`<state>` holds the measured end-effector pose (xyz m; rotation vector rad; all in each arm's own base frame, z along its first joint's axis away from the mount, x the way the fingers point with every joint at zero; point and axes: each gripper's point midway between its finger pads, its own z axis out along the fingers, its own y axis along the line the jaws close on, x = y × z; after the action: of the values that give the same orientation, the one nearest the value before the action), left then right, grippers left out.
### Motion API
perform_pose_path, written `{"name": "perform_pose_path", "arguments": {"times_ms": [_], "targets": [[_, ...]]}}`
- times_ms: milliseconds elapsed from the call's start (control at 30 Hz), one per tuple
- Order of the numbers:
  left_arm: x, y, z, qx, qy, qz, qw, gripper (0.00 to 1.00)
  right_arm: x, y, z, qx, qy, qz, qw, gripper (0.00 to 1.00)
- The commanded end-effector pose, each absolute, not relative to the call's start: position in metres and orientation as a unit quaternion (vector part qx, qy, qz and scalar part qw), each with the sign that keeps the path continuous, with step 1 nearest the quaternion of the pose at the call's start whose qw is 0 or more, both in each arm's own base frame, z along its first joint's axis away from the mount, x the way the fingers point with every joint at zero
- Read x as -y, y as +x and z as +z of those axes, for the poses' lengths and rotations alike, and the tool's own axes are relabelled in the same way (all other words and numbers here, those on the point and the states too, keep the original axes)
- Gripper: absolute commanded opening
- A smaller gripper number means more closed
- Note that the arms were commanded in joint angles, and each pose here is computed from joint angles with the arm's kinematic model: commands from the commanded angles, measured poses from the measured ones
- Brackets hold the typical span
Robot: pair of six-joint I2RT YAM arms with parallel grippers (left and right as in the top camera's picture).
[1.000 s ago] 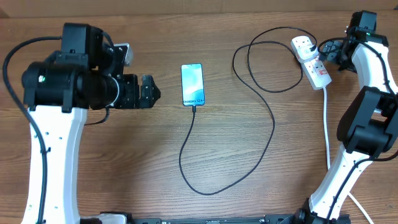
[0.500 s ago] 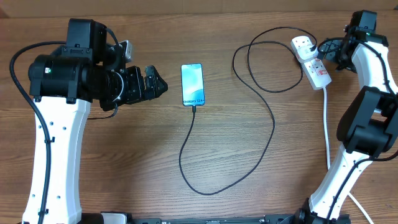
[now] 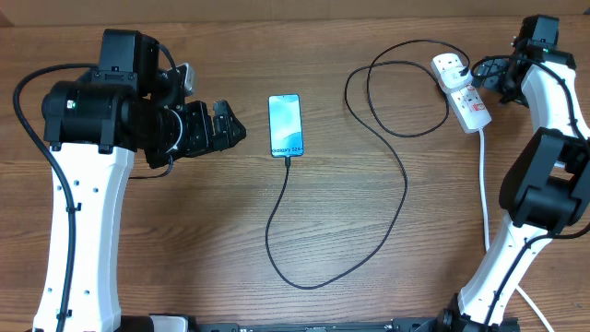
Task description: Plug charger to phone and switch on socket
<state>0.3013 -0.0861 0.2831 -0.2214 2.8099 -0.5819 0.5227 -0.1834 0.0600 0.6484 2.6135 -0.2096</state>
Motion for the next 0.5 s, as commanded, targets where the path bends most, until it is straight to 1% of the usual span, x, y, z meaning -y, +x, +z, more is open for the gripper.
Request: {"name": "perform_pose_path", "arguments": {"times_ms": [0,333,467], "targets": [[0.0820,0.3019,0.2822,-0.970,-0.079,-0.187,0.135,0.99,0.1747,0.5262,0.0499,-0.946,0.235,-0.052,0.215,1.00],[0.0797,0.3066,0.2829,-0.970,-0.079,-0.181,0.146,1.00,0.1727,0.5273,0.0507,-0.947,0.233,-0.049,0.215,1.00],[0.0799,0.3070,0.2831,-0.969,-0.078,-0.181,0.147,0.99,0.1745,0.5235,0.0433,-0.948,0.235,-0.059,0.205,1.00]]}}
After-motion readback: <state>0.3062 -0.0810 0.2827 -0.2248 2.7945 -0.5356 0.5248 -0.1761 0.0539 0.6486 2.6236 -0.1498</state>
